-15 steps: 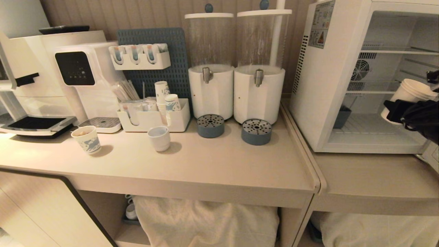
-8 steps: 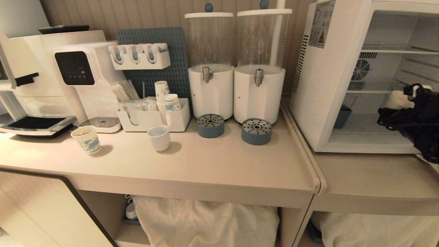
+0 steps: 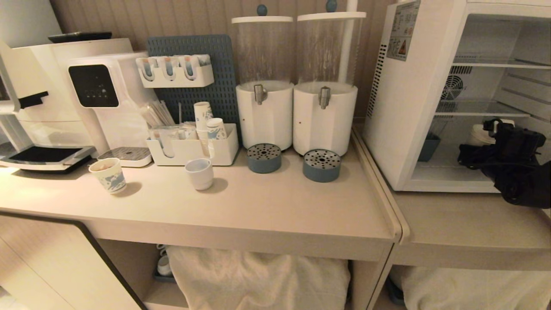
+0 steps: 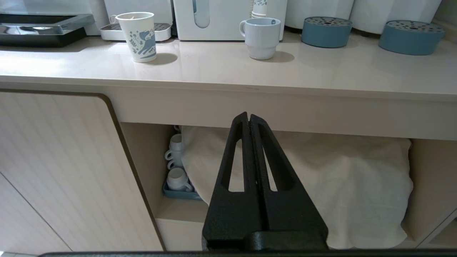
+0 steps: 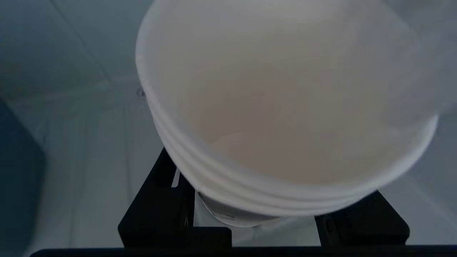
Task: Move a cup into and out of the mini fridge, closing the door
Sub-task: Put the paper cup in the freezer
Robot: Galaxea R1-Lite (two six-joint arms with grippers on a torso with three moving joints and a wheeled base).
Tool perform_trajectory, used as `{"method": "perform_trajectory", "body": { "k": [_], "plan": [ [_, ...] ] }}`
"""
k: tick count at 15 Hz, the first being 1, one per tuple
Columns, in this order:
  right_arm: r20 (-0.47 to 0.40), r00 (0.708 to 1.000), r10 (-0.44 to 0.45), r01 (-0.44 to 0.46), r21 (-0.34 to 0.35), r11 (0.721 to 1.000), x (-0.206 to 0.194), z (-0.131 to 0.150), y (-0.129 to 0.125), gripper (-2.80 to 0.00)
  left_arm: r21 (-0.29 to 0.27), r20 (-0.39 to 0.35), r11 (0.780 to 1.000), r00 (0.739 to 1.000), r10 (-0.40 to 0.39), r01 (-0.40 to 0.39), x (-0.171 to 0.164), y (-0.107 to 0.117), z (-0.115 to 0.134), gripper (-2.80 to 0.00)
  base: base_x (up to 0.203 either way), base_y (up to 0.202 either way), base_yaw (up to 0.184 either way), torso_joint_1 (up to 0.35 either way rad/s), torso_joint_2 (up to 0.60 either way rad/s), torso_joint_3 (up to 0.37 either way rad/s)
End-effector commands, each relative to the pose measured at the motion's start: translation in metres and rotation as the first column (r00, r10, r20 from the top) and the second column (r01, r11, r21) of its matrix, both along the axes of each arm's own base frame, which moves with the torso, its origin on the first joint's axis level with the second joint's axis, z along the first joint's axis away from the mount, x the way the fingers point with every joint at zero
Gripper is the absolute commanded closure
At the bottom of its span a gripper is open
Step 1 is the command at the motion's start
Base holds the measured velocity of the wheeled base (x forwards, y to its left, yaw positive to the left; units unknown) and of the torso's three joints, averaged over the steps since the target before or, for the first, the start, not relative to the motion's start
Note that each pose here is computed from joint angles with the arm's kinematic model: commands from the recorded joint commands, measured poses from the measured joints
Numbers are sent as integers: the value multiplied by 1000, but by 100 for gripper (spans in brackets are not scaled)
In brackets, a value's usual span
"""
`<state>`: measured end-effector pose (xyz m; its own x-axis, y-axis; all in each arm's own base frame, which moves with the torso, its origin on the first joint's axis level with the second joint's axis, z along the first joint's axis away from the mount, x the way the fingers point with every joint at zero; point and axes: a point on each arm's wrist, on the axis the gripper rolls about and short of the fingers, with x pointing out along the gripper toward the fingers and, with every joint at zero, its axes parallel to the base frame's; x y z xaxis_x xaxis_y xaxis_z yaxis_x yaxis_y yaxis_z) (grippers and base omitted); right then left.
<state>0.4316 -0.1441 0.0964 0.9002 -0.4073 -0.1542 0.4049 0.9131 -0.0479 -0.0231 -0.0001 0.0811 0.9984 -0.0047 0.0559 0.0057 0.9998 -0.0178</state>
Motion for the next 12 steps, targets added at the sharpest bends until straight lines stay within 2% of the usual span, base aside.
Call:
{"method": "perform_trajectory", "body": {
  "k": [1, 9, 12],
  "plan": [
    [-36, 999, 0, 1, 11, 1000, 7, -20, -2, 0, 0, -18, 1000, 1000, 0, 0, 1, 0, -5, 0, 0, 0, 0, 0, 0, 0],
    [-59, 998, 0, 1, 16, 1000, 15, -48, -4, 0, 4, -22, 1000, 1000, 0, 0, 1, 0, -5, 0, 0, 0, 0, 0, 0, 0],
    [-57, 998, 3, -2, 11, 1000, 11, -45, -3, 0, 7, -22, 1000, 1000, 0, 0, 1, 0, -5, 0, 0, 0, 0, 0, 0, 0]
  ]
}}
